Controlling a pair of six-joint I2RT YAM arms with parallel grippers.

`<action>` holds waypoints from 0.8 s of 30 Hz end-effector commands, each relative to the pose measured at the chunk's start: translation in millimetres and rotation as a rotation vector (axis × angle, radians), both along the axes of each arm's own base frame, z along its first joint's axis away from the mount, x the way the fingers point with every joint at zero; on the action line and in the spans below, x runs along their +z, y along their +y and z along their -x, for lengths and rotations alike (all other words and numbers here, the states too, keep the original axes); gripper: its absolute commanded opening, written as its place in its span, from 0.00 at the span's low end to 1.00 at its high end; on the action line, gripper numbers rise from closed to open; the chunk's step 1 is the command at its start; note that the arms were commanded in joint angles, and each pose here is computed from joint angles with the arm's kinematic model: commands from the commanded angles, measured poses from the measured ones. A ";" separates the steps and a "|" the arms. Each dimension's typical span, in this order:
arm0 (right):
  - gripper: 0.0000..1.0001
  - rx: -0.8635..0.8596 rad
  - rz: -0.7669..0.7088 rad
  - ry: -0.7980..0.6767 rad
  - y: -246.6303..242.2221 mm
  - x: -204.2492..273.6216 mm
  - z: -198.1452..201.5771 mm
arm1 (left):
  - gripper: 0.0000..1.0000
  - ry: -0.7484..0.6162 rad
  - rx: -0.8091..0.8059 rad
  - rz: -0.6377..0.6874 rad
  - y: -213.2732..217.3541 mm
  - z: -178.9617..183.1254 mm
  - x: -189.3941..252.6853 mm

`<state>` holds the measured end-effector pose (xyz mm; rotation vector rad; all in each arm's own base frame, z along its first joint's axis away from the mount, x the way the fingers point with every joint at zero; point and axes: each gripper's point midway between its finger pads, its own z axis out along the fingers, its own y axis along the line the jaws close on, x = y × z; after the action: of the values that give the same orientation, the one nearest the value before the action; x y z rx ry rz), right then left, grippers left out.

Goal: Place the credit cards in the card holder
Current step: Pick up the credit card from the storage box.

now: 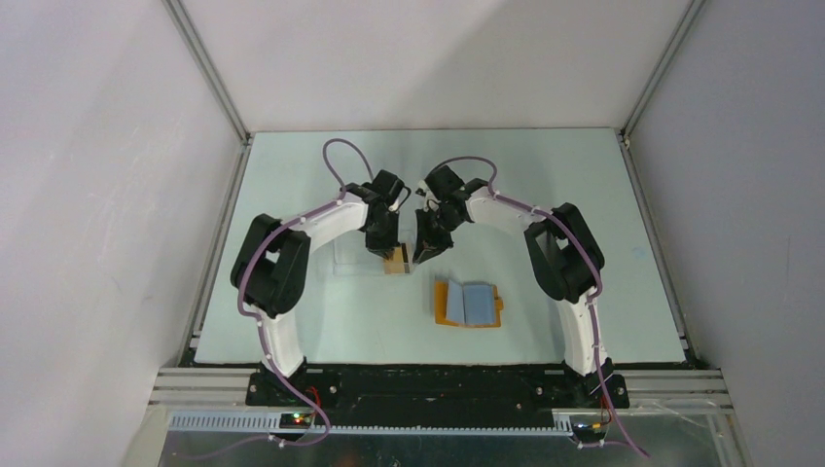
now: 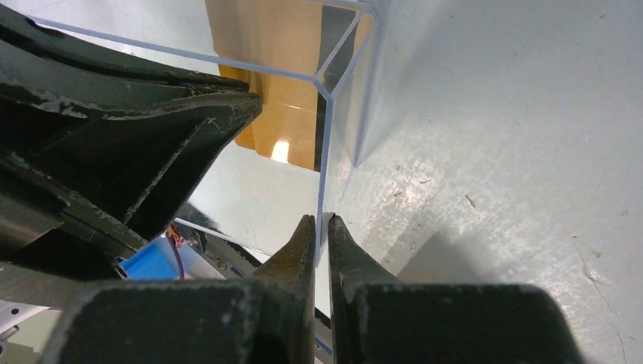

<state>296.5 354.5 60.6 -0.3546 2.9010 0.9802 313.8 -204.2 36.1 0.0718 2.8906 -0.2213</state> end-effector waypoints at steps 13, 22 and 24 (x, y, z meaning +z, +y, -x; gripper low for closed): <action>0.00 0.038 -0.077 -0.015 14.9 20.9 -0.7 | 0.09 -0.124 -0.006 0.096 -24.2 -15.0 46.5; 0.00 0.037 -0.075 -0.011 14.2 19.9 -0.6 | 0.11 -0.123 -0.008 0.140 -31.5 -14.0 53.6; 0.00 0.037 -0.074 -0.010 14.2 19.6 -0.3 | 0.13 -0.118 -0.004 0.156 -34.3 -13.1 53.3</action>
<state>295.3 351.6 59.3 -0.3458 2.9163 0.9675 313.7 -214.0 57.3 0.0785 2.8438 -0.2792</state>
